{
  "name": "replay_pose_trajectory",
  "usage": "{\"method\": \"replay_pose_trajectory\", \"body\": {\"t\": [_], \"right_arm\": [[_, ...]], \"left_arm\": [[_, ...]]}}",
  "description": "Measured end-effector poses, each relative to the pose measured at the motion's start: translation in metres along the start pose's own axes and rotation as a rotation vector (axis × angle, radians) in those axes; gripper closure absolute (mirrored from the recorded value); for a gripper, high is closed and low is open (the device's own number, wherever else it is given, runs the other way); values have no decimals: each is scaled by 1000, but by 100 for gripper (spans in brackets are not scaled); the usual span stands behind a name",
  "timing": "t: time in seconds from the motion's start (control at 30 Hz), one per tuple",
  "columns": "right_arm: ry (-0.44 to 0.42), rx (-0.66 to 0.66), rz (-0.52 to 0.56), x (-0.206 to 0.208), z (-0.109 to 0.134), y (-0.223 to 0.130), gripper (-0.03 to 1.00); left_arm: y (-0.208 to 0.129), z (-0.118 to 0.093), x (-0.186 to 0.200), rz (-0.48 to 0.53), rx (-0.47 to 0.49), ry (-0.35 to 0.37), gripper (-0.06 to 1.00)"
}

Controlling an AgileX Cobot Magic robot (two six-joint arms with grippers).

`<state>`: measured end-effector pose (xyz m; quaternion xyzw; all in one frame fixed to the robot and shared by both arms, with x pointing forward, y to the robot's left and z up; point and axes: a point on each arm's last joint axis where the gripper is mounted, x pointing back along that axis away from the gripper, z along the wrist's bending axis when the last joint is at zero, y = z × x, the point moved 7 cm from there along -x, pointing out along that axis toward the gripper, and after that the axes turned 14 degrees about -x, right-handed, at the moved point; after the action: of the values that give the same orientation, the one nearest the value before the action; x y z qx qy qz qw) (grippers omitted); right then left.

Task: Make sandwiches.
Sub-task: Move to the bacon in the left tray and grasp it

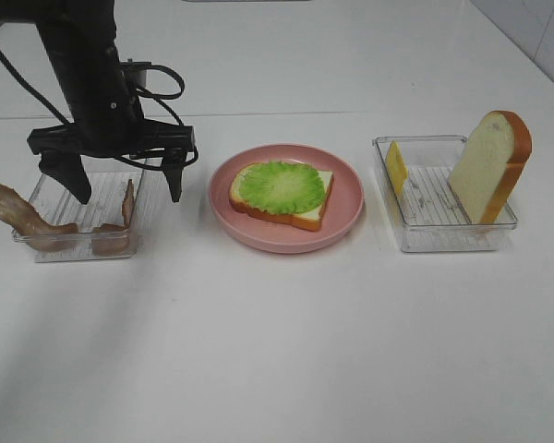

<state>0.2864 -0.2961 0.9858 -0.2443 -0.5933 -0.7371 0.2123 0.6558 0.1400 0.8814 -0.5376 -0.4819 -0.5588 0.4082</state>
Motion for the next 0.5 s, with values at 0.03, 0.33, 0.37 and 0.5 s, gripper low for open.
{"method": "replay_pose_trajectory", "body": {"t": [0.03, 0.33, 0.37, 0.5], "right_arm": [[0, 0, 0, 0, 0, 0, -2], [0, 0, 0, 0, 0, 0, -2], [0, 0, 0, 0, 0, 0, -2], [0, 0, 0, 0, 0, 0, -2]], "left_arm": [[0, 0, 0, 0, 0, 0, -2], [3, -3, -7, -7, 11, -21, 0], [3, -3, -7, -7, 11, -21, 0], [2, -4, -9, 2, 13, -22, 12]]}}
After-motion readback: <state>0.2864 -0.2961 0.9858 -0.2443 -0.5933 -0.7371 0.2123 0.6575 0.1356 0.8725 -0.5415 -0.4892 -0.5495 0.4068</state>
